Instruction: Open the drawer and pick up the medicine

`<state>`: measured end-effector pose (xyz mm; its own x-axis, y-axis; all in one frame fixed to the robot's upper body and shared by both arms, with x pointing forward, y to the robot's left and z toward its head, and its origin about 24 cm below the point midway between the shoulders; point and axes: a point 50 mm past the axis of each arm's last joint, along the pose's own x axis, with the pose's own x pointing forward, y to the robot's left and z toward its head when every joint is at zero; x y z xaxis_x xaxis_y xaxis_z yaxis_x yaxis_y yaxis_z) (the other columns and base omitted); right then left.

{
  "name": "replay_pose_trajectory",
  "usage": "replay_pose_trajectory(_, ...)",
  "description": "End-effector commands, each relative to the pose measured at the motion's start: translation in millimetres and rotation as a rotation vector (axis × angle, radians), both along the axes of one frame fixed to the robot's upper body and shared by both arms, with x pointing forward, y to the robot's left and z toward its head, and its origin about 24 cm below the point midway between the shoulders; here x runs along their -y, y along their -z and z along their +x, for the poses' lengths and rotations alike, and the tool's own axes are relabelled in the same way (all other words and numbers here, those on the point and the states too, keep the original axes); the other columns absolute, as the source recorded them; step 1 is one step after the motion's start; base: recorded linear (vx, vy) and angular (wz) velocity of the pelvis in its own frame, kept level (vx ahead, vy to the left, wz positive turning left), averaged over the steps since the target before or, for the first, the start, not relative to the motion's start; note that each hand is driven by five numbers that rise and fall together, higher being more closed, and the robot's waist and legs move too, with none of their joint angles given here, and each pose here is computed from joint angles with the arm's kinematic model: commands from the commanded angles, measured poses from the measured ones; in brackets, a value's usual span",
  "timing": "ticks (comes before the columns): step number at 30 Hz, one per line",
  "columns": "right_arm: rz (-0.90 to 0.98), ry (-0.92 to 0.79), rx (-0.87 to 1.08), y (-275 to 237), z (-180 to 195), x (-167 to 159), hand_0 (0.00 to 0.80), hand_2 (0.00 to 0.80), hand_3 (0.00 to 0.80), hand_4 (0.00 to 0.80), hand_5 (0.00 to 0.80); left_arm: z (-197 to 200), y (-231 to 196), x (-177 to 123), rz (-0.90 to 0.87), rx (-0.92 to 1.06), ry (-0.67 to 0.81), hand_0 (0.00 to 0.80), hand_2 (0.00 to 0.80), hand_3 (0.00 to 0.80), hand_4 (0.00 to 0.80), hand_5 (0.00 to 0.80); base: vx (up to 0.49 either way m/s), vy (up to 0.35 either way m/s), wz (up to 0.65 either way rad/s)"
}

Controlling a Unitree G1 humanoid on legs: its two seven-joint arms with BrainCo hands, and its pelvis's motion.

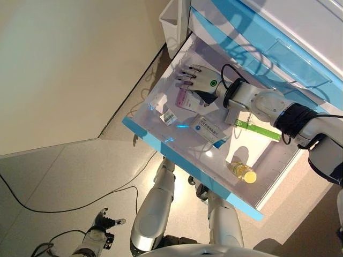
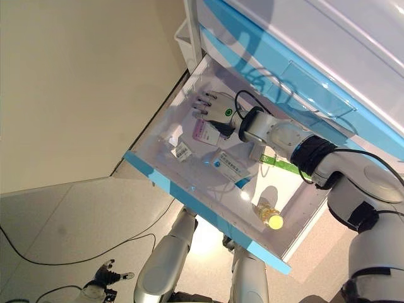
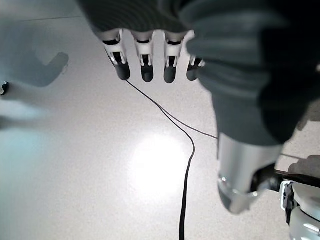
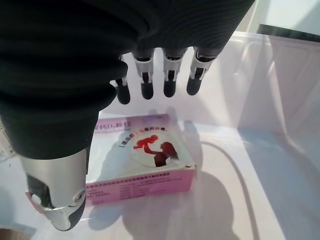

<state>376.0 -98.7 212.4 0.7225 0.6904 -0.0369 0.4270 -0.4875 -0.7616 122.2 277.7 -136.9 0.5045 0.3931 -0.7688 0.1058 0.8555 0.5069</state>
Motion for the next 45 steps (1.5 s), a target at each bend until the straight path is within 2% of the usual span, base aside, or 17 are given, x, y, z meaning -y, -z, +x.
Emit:
replay_pose_trajectory(1, 0.045, -0.005, 0.028, -9.2, -0.5, -0.6, 0.000, 0.000, 0.000, 0.000, 0.000, -22.4, 1.7, -16.3, 0.069, -0.083, -0.026, 0.000, 0.000, 0.000, 0.000, 0.000, 0.000, 0.000, 0.00)
replay_pose_trajectory(25, 0.051, 0.036, -0.009, 6.7, 4.0, 2.8, 0.000, 0.000, 0.000, 0.000, 0.000, -23.3, 2.0, -15.4, 0.068, -0.078, -0.028, 0.000, 0.000, 0.000, 0.000, 0.000, 0.007, -0.001, 0.02)
replay_pose_trajectory(35, 0.034, 0.157, -0.022, 24.1, 14.2, 26.8, 0.000, 0.000, 0.000, 0.000, 0.000, -28.4, 3.2, -15.8, 0.068, -0.090, -0.037, 0.000, 0.000, 0.000, 0.000, 0.000, 0.019, -0.017, 0.03)
replay_pose_trajectory(36, 0.022, 0.186, -0.023, 28.5, 16.8, 31.8, 0.552, 0.552, 0.552, 0.552, 0.552, -30.0, 3.5, -15.9, 0.067, -0.094, -0.037, 0.000, 0.000, 0.000, 0.000, 0.000, 0.090, -0.044, 0.05)
replay_pose_trajectory(37, 0.023, 0.186, -0.023, 28.6, 16.8, 31.8, 0.722, 0.722, 0.722, 0.722, 0.722, -30.1, 3.5, -15.9, 0.067, -0.094, -0.037, 0.000, 0.000, 0.000, 0.000, 0.000, 0.000, 0.000, 0.00)
replay_pose_trajectory(38, 0.020, 0.207, -0.016, 29.4, 18.9, 36.0, 0.800, 0.800, 0.800, 0.800, 0.800, -31.4, 3.6, -16.4, 0.069, -0.097, -0.039, 0.000, 0.000, 0.000, 0.000, 0.000, 0.000, 0.000, 0.00)
replay_pose_trajectory(45, 0.016, 0.243, -0.007, 32.2, 21.9, 43.2, 0.800, 0.800, 0.800, 0.800, 0.800, -32.3, 4.7, -14.3, 0.062, -0.099, -0.041, 0.000, 0.000, 0.000, 0.000, 0.000, -0.008, -0.004, -0.05)
